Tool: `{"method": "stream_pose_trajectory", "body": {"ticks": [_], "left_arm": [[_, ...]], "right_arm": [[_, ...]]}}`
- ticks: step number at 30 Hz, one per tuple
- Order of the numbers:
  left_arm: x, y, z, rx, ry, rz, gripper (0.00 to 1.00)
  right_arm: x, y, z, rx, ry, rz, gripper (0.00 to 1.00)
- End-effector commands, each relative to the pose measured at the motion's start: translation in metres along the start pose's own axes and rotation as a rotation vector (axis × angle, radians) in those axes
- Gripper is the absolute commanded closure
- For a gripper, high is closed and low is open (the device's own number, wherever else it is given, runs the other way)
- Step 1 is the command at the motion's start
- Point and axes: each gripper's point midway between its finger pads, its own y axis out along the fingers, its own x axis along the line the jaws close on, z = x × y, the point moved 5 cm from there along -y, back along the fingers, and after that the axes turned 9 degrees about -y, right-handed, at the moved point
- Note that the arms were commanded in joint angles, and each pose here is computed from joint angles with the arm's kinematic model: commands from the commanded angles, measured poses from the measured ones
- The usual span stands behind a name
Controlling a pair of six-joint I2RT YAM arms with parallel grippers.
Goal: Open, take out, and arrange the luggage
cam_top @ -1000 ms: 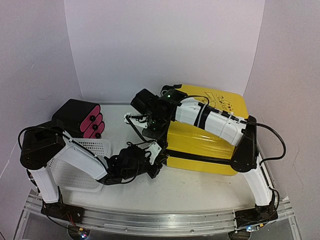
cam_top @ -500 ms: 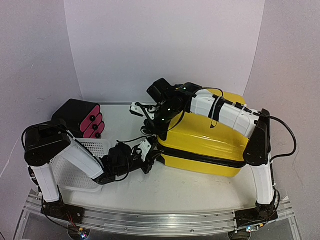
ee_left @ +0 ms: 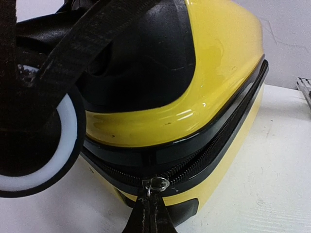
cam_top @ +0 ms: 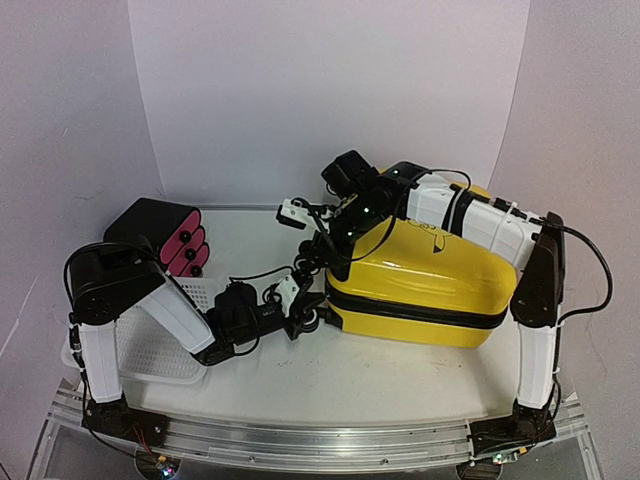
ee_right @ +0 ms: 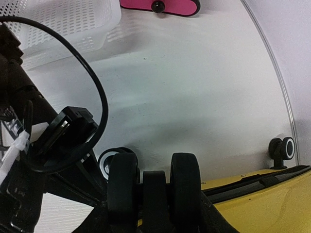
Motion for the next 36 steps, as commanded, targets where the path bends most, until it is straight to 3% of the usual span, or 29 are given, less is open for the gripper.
{"method": "stream_pose_trajectory", "body": {"ticks": [1, 10, 24, 36], "left_arm": [[0.032, 0.001, -0.008, -0.060, -0.035, -0.049, 1.00], [0.046, 0.006, -0.007, -0.065, -0.082, 0.009, 1.00], [0.056, 0.028, 0.000, -0.046, -0.260, 0.097, 1.00], [0.084, 0.058, -0.016, -0.038, -0.505, -0.086, 1.00]], "right_arm": [[0.012, -0.030, 0.013, -0.113, 0.112, -0.253, 1.00], [0.036, -0.033, 0.035, 0.010, 0.125, -0.396, 1.00], [0.077, -0.050, 0.058, 0.044, 0.198, -0.560, 1.00], [0.122, -0.069, 0.071, 0.098, 0.207, -0.664, 1.00]]}}
